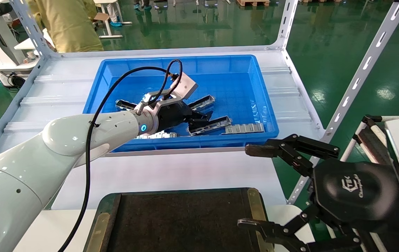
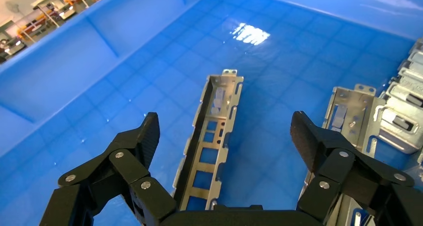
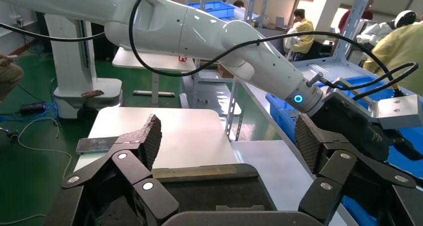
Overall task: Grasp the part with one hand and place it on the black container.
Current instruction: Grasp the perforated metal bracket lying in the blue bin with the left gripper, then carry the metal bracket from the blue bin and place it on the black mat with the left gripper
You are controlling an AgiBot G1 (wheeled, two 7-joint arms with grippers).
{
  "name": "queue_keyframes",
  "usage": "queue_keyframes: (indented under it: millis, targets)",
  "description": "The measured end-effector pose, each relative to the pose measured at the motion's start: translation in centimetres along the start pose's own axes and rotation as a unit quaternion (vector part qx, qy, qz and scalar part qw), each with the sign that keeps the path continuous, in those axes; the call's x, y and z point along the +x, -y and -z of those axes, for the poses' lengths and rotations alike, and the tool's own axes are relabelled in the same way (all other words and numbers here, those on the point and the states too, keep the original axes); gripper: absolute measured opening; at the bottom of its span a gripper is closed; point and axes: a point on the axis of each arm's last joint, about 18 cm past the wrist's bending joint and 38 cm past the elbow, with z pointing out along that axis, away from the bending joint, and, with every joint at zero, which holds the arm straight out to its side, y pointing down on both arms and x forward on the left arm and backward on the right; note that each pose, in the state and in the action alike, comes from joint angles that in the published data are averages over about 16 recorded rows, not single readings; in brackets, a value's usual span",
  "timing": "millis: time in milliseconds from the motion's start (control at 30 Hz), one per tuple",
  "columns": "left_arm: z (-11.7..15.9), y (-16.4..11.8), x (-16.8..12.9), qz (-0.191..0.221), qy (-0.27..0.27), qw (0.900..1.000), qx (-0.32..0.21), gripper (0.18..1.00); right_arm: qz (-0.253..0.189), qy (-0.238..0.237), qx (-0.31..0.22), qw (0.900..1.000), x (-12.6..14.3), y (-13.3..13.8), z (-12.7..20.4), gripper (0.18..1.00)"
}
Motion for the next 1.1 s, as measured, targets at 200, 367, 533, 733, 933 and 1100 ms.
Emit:
queue_keyframes:
  millis: [200,367,533,733,933,1100]
  targets:
    - [-0.2,-0.4,0.3,0.008,0.002,0.9999,-0.007,0.930,0.000,0.000,0.000,1.000,0.0,0.0,0.0,0.932]
    - [-0.3,-0.6,0.4,0.012,0.005,0.9998,-0.012,0.851,0.000,0.000,0.000,1.000,0.0,0.0,0.0,0.857]
    - [-0.3,-0.9,0.3,0.014,0.009,0.9997,-0.016,0.760,0.000,0.000,0.000,1.000,0.0,0.0,0.0,0.770]
    - [-0.3,-1.2,0.2,0.016,0.014,0.9996,-0.020,0.615,0.000,0.000,0.000,1.000,0.0,0.0,0.0,0.636]
    - [-0.3,-1.2,-0.1,0.014,0.017,0.9995,-0.021,0.482,0.000,0.000,0.000,1.000,0.0,0.0,0.0,0.502]
    - [-0.2,-0.8,-0.4,0.008,0.019,0.9996,-0.018,0.399,0.000,0.000,0.000,1.000,0.0,0.0,0.0,0.399]
